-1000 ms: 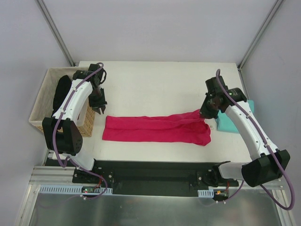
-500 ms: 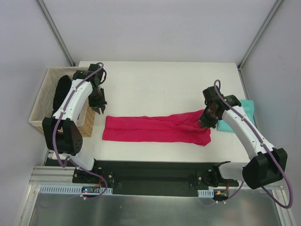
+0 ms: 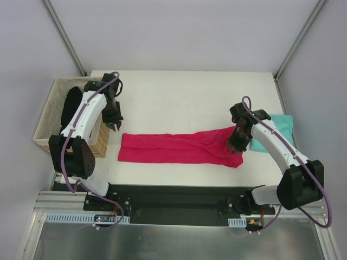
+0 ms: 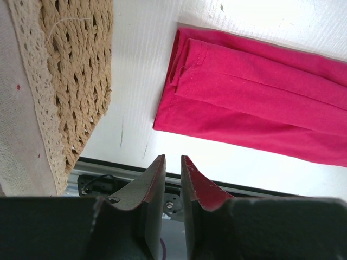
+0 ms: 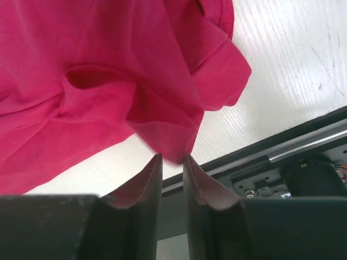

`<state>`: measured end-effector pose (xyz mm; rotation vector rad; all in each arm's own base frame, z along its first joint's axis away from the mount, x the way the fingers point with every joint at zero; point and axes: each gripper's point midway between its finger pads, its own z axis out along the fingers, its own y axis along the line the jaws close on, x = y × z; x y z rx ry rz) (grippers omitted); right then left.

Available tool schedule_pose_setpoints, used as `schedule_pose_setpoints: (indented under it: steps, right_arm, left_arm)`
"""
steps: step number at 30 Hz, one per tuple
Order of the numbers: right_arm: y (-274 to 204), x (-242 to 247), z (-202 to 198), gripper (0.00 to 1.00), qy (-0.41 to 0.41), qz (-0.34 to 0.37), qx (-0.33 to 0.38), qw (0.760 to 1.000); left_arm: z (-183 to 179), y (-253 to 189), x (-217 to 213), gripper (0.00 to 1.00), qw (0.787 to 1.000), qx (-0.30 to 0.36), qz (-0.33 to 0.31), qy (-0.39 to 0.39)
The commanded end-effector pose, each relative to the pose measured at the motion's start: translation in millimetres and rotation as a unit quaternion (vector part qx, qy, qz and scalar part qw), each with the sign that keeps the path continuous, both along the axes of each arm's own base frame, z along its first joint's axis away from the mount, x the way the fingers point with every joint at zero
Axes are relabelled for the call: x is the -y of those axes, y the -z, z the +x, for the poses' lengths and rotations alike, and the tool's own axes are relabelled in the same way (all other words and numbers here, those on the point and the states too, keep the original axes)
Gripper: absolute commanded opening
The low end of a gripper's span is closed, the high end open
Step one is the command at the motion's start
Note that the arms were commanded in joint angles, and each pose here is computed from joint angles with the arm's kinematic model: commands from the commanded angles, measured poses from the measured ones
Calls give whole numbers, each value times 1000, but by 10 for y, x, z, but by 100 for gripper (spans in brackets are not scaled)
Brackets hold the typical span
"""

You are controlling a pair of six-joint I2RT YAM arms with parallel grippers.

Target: Fold and stack the t-shirts

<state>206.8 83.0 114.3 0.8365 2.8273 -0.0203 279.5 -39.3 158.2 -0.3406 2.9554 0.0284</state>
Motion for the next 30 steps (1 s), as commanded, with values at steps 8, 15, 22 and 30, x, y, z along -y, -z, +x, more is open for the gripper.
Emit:
schedule_pose_setpoints:
  steps: [8,15,22,30]
  right_arm:
    - [-19,67,-53,56,4,-30,-15,999]
    - [65,-32,163,56,-31,-24,-18,999]
    - [269,-272,482,53,-101,-10,-39,994]
    - [361,-450,621,52,-130,-3,-40,991]
  left_arm:
    - [-53,-131,-24,18,1000,17,7,7]
    - [-17,-136,2,17,1000,20,0,8]
    - [-51,-47,-12,18,1000,12,4,6]
    - [-39,-43,0,17,1000,15,1,1]
